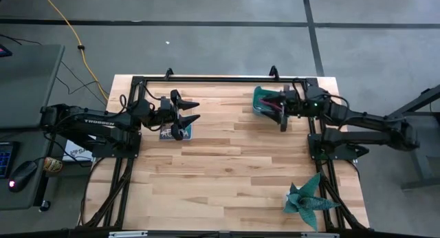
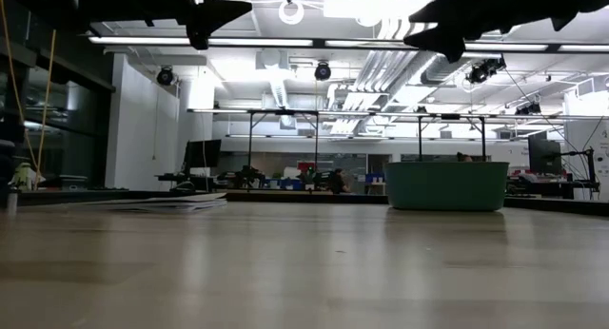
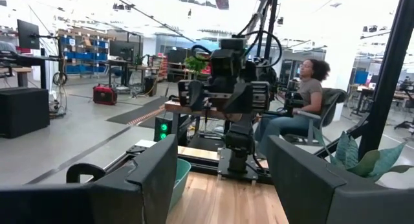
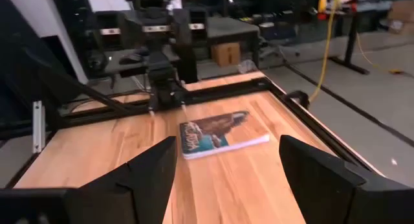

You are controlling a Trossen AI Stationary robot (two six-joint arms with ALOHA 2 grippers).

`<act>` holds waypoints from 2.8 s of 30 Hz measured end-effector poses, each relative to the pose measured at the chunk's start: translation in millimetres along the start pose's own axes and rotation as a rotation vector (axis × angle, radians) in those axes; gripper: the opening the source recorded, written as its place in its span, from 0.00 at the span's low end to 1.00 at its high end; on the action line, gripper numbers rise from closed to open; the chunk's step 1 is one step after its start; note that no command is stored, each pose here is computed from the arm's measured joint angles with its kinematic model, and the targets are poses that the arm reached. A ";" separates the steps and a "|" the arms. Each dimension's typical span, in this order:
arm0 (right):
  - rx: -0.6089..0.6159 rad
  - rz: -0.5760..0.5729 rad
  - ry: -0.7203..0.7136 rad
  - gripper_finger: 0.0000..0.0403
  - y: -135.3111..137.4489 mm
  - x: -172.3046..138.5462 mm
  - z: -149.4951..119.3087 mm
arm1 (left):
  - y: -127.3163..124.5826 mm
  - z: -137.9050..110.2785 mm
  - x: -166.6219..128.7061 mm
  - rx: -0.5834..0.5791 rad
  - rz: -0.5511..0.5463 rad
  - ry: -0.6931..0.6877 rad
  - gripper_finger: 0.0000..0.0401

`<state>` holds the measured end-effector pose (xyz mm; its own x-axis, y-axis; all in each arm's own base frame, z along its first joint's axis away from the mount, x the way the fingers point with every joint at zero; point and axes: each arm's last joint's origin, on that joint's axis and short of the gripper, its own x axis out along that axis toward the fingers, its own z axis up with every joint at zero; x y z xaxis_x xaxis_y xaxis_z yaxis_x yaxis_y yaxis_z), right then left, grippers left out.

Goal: Pick and place USB-C Cables
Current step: Return to Home Position

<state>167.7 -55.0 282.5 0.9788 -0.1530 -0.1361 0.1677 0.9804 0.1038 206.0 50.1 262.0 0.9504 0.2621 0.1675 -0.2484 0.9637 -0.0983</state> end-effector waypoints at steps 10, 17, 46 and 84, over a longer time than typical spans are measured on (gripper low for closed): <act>-0.084 0.043 -0.007 0.65 12.1 4.0 -0.9 | 0.0 -0.2 0.0 0.000 0.000 0.001 0.54; -0.100 0.045 -0.046 0.65 12.5 3.5 3.0 | 0.0 -0.1 0.0 0.000 0.000 0.000 0.54; -0.064 0.069 -0.014 0.61 12.9 3.5 0.1 | -1.4 -1.1 0.0 0.009 -0.052 0.014 0.54; -0.082 0.062 0.036 0.00 11.9 3.4 -4.8 | -0.7 -2.0 -0.2 -0.007 -0.037 0.026 0.53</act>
<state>172.5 -43.2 278.6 0.9820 -0.0883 -0.1670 0.0950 0.9950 0.0324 206.3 49.3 260.0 0.9635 0.2243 0.1458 -0.2114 0.9724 -0.0989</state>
